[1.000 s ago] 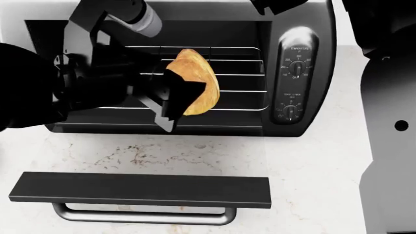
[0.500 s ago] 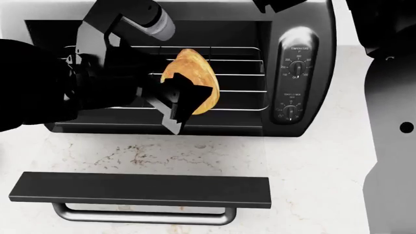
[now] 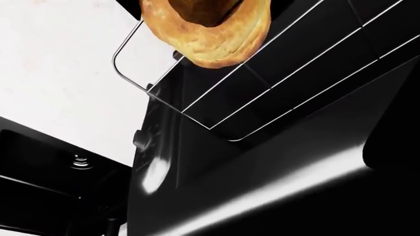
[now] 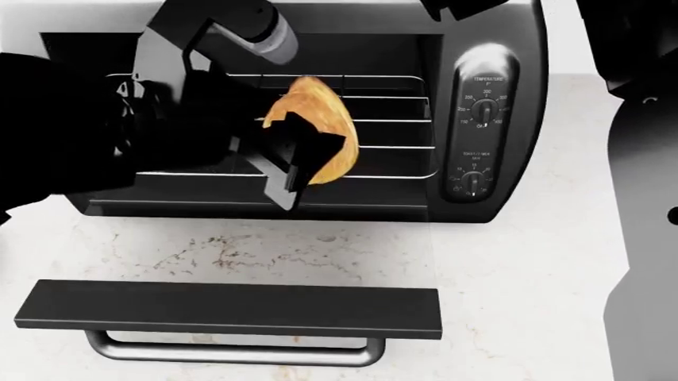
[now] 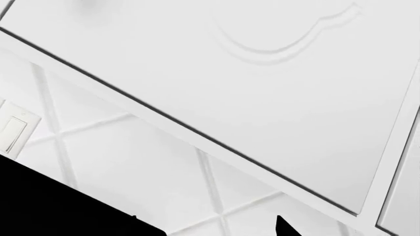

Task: Pick the bread from the rack and place it on the plate on the counter.

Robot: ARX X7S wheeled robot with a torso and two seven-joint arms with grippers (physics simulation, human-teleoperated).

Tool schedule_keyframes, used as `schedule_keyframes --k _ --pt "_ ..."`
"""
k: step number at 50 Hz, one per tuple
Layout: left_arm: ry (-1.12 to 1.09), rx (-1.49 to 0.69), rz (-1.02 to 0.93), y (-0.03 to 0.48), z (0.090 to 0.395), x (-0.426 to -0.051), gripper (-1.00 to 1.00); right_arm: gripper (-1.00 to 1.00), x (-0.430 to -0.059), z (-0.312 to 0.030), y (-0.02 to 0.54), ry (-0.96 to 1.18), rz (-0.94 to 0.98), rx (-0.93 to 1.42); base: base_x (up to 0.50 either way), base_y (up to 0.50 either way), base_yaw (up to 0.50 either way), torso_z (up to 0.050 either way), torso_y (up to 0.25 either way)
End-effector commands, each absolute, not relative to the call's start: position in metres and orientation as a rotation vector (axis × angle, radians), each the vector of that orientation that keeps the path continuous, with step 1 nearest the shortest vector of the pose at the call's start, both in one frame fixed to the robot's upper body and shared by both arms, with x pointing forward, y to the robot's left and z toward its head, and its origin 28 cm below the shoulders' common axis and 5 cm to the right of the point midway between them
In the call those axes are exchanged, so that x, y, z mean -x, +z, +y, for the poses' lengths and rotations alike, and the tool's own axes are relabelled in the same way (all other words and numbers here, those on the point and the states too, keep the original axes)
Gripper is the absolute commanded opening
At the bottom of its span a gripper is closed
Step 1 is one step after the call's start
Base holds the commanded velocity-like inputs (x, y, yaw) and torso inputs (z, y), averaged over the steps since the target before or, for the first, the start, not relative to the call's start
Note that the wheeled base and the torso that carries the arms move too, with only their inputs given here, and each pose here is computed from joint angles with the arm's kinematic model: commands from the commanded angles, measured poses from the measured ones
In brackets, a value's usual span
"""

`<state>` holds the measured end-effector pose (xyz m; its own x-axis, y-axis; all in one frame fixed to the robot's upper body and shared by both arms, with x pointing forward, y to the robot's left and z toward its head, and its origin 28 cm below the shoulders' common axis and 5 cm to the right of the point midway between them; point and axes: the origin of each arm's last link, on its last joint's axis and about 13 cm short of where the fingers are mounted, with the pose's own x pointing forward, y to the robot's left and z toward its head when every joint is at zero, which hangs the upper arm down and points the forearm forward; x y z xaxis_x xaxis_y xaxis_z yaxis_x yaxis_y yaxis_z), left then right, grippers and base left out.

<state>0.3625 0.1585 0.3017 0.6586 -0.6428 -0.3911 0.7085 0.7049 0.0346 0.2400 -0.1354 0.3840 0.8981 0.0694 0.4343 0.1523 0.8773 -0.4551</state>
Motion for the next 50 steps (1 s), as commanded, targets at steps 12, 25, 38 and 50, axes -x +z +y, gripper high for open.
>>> schedule_keyframes --k 12,25,38,50 --pt "-0.778 -0.162 0.221 0.337 0.166 -0.331 -1.00 1.00 -0.244 -0.136 0.383 -0.040 -0.463 0.473 0.00 0.00 0.00 0.000 0.000" --pt "-0.666 -0.151 0.112 0.339 0.202 -0.275 -1.00 1.00 -0.245 -0.136 0.378 -0.035 -0.461 0.466 0.00 0.00 0.00 0.000 0.000" --pt "-0.529 -0.156 0.096 0.363 0.232 -0.259 -1.00 1.00 -0.243 -0.135 0.378 -0.031 -0.461 0.464 0.00 0.00 0.00 0.000 0.000" --pt "-0.409 -0.184 0.102 0.382 0.248 -0.234 -1.00 1.00 -0.240 -0.135 0.377 -0.026 -0.465 0.458 0.00 0.00 0.00 0.000 0.000"
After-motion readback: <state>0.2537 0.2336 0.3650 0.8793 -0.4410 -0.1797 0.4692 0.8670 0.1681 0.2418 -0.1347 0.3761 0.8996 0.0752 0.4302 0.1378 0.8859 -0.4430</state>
